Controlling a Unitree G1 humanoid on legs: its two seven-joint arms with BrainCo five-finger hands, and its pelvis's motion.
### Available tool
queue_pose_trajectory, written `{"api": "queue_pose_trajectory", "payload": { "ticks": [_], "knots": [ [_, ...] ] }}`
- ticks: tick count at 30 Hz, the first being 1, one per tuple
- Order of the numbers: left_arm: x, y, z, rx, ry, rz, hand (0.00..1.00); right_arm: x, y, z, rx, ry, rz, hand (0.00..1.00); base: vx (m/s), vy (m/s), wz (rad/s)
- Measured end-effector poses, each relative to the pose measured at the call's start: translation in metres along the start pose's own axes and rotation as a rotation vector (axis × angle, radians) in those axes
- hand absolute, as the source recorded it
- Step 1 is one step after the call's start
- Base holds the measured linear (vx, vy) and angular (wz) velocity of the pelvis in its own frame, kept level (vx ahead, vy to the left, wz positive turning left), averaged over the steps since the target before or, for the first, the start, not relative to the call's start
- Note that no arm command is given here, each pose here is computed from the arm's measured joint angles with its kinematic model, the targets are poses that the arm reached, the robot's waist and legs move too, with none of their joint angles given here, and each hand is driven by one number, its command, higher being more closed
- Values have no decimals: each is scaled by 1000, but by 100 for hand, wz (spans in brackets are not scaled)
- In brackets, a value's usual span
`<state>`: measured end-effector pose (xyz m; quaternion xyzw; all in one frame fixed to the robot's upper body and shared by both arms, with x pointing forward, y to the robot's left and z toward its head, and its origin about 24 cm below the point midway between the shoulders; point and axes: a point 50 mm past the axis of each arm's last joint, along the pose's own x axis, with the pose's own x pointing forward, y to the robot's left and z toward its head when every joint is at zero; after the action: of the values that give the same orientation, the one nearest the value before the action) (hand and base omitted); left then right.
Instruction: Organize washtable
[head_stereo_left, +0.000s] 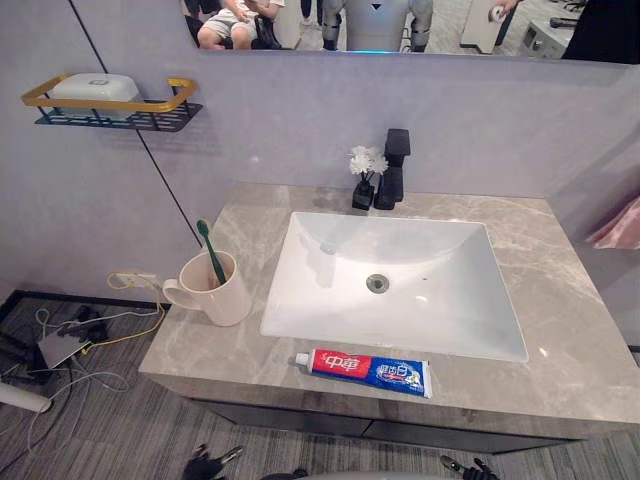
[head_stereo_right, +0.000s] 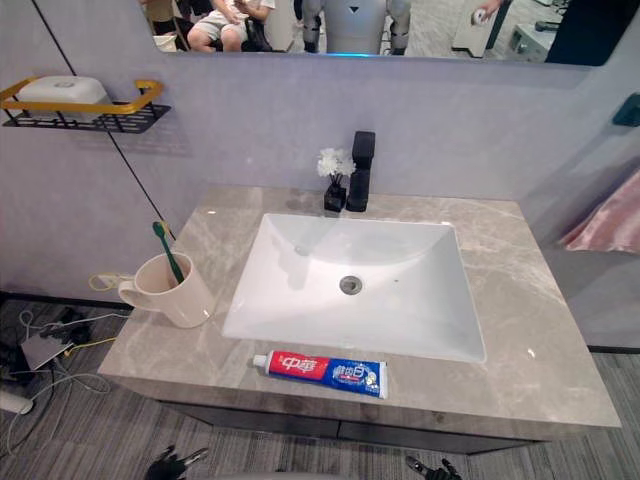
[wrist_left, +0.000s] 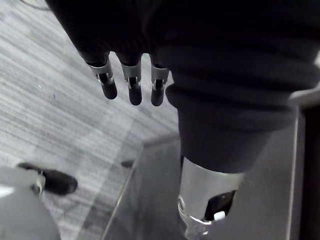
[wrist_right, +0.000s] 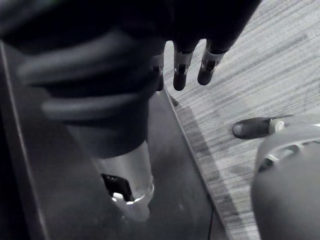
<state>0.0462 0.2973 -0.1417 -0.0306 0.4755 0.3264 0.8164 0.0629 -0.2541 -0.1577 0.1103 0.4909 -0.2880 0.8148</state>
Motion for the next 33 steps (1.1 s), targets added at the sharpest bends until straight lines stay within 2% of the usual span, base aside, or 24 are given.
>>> {"api": "queue_pose_trajectory", "payload": {
  "ticks": [3, 6, 8, 12, 18, 20, 23, 27, 33],
  "knots": [
    [1, 27, 30, -82, -127, 81, 0, 1, -5, 5, -2, -15, -10, 0, -90, -17, 19],
    [-14, 43, 83, -134, -398, 119, 0, -1, -6, 2, 7, -15, -14, 0, -57, -27, 22],
    [-33, 40, 119, -161, -589, 112, 0, -4, -11, -5, 22, -14, -26, 0, 2, -10, 10],
    [-98, 19, 182, -271, -1013, 108, 0, -7, -9, -18, 45, 19, -15, 0, 8, 0, 16],
    [-180, -12, 222, -179, -1411, 109, 0, -9, -8, -22, 44, 29, -5, 0, -15, 0, 2],
    [-222, -25, 230, -167, -1609, 50, 0, -9, -7, -22, 40, 30, 14, 0, -47, 11, 1],
    [-264, -39, 230, -166, -1810, -47, 0, -9, -2, -23, 0, 37, 40, 0, -66, 15, 1],
    [-289, -59, 224, -130, -1921, -215, 0, -9, 3, -26, -36, 49, 66, 0, -45, 10, 1],
    [-311, -99, 211, 46, -2010, -563, 0, -9, 11, -26, -127, 57, 124, 0, 4, 5, -4]
  ]
}}
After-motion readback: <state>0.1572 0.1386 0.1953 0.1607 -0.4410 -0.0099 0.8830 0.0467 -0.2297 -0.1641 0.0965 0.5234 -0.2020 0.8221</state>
